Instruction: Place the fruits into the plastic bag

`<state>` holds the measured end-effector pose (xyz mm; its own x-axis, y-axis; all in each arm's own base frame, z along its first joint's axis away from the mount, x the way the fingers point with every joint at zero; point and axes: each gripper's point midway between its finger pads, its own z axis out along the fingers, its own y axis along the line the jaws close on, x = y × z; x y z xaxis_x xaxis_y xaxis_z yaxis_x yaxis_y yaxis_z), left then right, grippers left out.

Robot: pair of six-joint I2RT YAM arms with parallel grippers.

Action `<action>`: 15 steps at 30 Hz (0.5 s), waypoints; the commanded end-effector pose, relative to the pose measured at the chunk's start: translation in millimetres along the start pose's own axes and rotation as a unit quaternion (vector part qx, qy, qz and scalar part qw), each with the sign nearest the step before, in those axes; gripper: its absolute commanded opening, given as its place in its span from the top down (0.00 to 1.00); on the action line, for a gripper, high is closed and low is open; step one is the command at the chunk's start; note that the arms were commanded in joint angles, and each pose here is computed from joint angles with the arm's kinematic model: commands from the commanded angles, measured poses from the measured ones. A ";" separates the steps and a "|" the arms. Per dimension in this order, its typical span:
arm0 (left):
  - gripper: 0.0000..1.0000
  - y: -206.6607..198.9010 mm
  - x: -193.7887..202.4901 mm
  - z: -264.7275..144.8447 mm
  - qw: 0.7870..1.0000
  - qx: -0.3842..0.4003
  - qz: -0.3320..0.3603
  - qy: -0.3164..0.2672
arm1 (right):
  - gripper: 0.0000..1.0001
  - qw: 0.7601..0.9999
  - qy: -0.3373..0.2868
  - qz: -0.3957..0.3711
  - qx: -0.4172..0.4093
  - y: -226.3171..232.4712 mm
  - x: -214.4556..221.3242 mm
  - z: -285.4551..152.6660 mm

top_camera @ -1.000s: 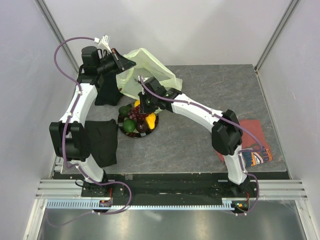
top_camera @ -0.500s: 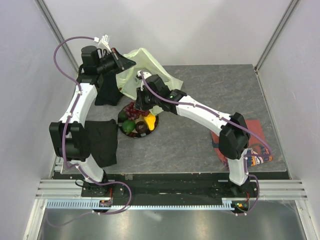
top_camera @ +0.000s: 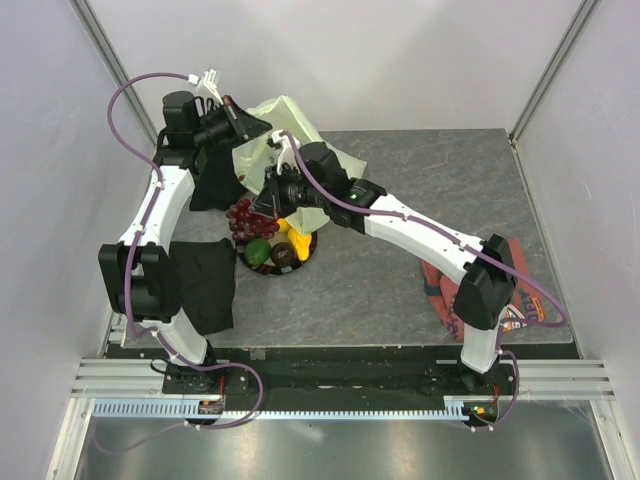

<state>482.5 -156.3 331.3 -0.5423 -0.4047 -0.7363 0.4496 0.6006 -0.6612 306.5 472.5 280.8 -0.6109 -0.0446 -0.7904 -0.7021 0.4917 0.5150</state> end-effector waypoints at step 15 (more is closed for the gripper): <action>0.98 -38.4 -9.2 -15.8 0.999 0.046 0.007 -0.006 | 1.00 0.985 -0.156 0.035 0.061 -92.9 -125.0 -36.2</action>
<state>480.1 -156.9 334.2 -0.5425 -0.4050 -0.7360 0.4539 0.5959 -0.6625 412.0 398.9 313.8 -0.5810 0.1866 -0.7922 -0.5755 0.5941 0.5620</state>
